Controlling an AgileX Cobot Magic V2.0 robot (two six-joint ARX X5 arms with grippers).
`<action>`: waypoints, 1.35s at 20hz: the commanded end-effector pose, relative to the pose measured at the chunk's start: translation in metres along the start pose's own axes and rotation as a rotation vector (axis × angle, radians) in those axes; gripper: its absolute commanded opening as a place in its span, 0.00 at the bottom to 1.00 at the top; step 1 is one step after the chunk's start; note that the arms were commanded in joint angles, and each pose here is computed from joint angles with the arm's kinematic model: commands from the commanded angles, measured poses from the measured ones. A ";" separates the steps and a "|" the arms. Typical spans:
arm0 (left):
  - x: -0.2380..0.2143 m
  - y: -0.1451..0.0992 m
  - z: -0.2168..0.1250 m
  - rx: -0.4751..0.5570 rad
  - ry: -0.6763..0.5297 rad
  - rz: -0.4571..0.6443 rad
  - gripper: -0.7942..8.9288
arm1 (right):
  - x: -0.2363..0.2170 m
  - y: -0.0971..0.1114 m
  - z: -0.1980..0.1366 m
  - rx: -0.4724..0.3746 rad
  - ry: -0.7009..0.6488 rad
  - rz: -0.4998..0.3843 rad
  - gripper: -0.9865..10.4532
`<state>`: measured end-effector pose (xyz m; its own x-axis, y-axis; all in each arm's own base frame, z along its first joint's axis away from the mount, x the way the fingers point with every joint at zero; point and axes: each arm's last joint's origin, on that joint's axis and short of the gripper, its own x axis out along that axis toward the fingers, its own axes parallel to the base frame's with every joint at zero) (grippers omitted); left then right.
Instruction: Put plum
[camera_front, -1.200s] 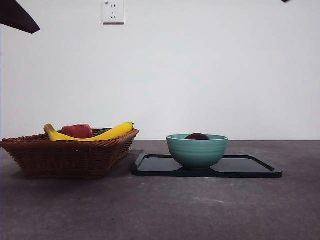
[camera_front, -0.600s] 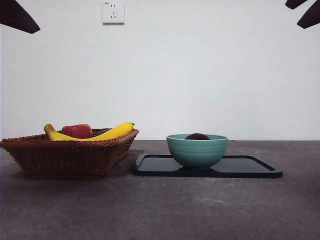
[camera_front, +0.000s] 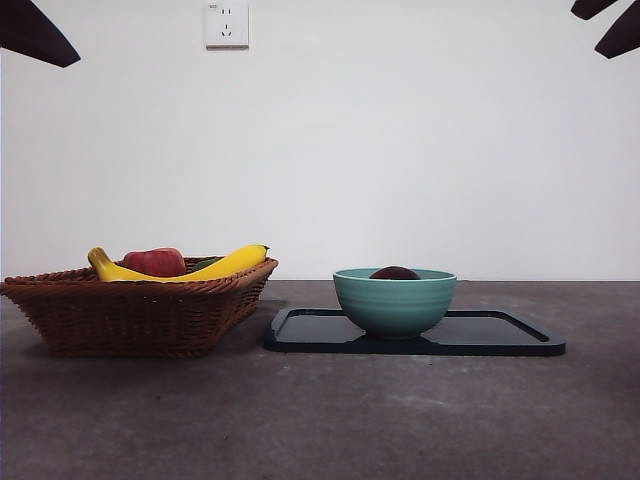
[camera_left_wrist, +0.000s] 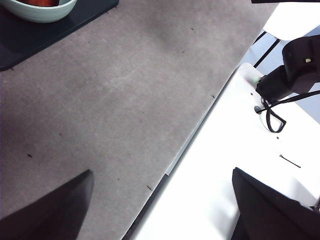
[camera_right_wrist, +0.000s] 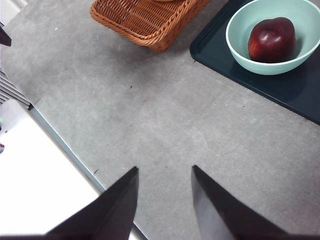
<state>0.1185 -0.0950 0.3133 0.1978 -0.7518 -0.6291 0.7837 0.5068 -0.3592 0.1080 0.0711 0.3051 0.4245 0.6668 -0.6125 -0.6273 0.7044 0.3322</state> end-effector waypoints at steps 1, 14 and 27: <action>-0.001 -0.001 0.003 0.012 -0.009 -0.007 0.53 | 0.001 0.001 0.002 0.000 -0.005 0.011 0.24; -0.001 -0.001 0.007 0.028 -0.050 -0.006 0.53 | 0.001 0.001 0.002 0.003 -0.005 0.011 0.24; 0.045 0.034 0.133 0.137 -0.143 0.138 0.53 | 0.000 0.001 0.003 0.000 -0.011 0.012 0.24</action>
<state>0.2285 -0.1631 0.3619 0.3823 -0.7328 -0.5629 0.7925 0.5733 -0.2082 0.1084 0.0714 0.3057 0.4286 0.6690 -0.6072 -0.6272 0.7040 0.3330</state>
